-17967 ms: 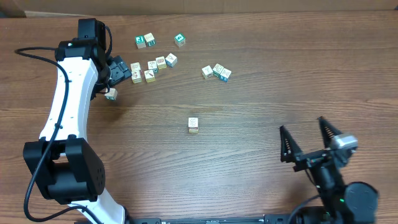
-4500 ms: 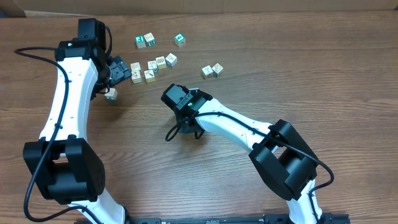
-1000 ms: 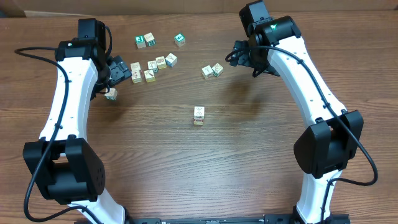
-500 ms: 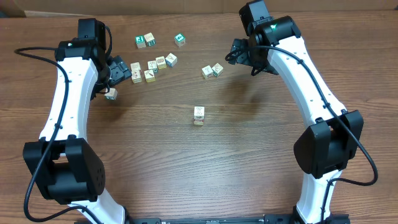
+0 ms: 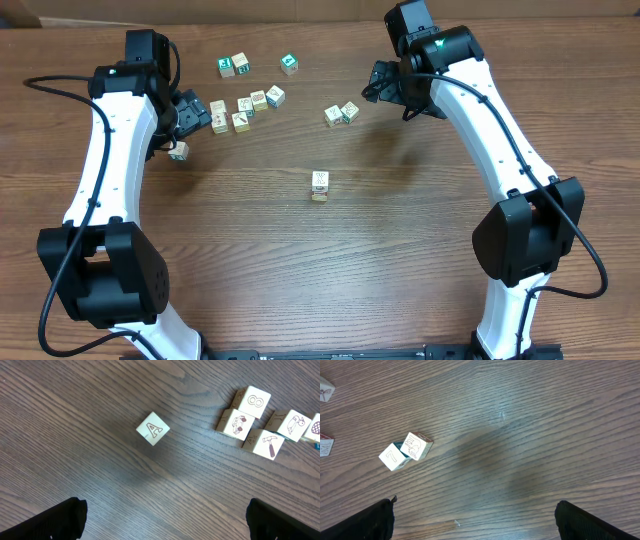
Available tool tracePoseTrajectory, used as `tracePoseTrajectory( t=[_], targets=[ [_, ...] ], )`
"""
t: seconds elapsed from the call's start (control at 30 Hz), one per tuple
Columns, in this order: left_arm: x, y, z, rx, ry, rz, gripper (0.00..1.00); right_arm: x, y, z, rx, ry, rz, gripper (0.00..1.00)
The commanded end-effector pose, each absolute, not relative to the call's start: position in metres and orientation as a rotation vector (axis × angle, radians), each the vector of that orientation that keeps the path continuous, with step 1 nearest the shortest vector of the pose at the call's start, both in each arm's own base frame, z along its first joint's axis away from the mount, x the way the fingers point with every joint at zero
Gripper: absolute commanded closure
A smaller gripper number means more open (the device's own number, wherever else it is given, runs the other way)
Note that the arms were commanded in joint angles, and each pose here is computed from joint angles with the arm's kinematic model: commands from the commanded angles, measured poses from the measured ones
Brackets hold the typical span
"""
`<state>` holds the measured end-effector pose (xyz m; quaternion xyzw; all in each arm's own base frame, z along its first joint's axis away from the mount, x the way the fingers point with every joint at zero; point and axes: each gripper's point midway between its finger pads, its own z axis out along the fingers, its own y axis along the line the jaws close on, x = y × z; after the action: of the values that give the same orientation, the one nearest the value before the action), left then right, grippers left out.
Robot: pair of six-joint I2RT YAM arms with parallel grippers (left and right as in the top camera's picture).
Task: Form a tower
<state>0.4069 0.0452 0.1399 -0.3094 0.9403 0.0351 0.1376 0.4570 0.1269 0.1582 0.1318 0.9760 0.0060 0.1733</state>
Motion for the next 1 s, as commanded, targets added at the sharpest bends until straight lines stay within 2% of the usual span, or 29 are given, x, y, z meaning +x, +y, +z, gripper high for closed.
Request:
tracePoseTrajectory(
  t=[0.0,0.23,0.4,0.7,0.97],
  targets=[
    [0.409,0.045,0.150,-0.872,2.699,0.090,0.00,0.460,0.130,0.176,0.370,2.730,0.067,0.00],
    [0.409,0.045,0.150,-0.872,2.699,0.091,0.00,0.466,0.139,0.173,0.359,2.723,0.132,0.00],
    [0.409,0.045,0.150,-0.872,2.699,0.091,0.00,0.470,0.149,0.155,0.334,2.749,0.160,0.00],
    [0.409,0.045,0.150,-0.872,2.699,0.091,0.01,0.480,0.186,0.110,0.098,2.738,0.146,0.20],
    [0.409,0.045,0.150,-0.872,2.699,0.091,0.01,0.508,0.202,0.079,0.088,2.655,0.194,0.21]
  ],
)
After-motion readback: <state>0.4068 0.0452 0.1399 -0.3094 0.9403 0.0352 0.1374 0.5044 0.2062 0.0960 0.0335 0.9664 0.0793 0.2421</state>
